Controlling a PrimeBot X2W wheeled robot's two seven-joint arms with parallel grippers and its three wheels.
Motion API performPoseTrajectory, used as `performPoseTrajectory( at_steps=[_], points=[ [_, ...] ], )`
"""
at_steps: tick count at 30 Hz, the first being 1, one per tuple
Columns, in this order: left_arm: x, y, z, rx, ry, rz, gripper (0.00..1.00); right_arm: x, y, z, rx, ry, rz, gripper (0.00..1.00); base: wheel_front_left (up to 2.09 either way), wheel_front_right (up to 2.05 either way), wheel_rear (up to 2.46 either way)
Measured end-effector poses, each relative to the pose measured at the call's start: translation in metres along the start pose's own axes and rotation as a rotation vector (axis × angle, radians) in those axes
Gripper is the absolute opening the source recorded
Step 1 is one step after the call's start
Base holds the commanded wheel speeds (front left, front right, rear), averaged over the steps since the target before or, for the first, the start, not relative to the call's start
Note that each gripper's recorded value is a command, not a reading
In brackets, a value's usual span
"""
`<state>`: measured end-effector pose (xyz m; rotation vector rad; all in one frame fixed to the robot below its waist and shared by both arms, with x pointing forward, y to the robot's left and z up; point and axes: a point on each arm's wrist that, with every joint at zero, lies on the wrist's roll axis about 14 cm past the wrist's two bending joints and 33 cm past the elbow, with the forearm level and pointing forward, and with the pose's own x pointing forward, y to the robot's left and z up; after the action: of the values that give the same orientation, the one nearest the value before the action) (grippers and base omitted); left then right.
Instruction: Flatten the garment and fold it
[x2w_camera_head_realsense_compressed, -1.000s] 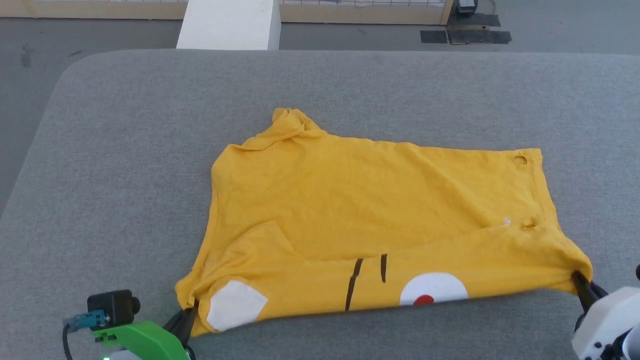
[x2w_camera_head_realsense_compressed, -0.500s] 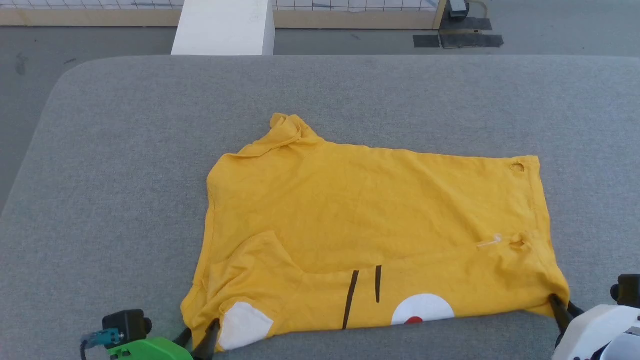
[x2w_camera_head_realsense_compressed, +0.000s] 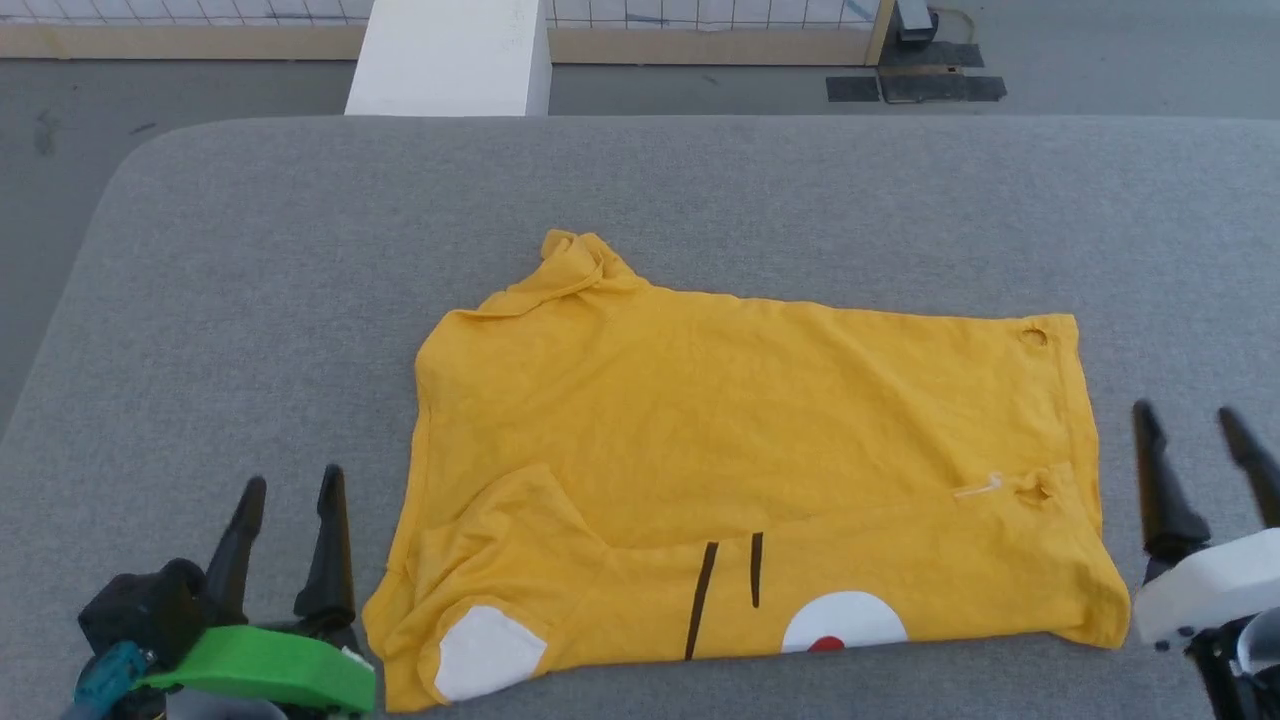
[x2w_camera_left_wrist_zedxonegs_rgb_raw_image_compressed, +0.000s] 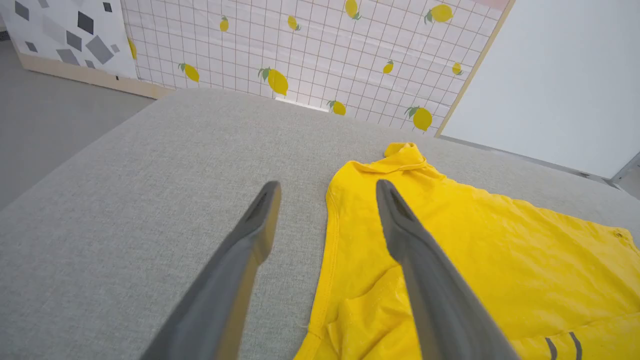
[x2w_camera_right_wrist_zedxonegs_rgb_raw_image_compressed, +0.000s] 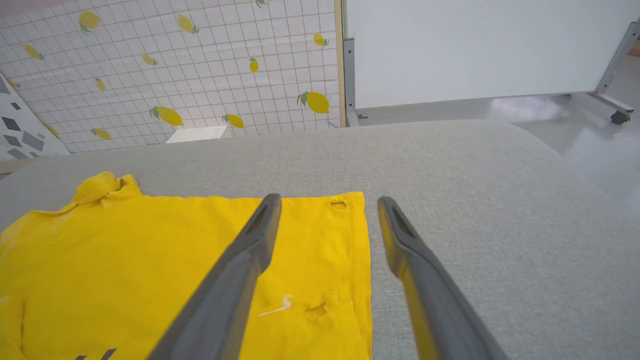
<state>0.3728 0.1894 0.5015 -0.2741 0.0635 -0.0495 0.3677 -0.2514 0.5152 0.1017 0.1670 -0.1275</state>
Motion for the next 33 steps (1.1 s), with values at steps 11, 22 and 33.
performPoseTrajectory(
  at_steps=[11,22,33],
  points=[
    [0.001,-0.04,-0.001,0.116,-0.125,-0.061,1.0,0.001,-0.003,-0.002,-0.04,-0.135,-0.014,1.0,0.0,0.0,0.0],
    [0.068,-0.051,0.022,0.211,-0.125,-0.204,1.0,0.011,-0.012,-0.017,-0.031,-0.118,-0.047,1.0,0.0,0.0,0.0],
    [0.181,-0.082,0.032,0.29,0.082,-0.37,1.0,0.054,-0.002,-0.03,-0.043,-0.099,-0.024,1.0,0.0,0.0,0.0]
  ],
)
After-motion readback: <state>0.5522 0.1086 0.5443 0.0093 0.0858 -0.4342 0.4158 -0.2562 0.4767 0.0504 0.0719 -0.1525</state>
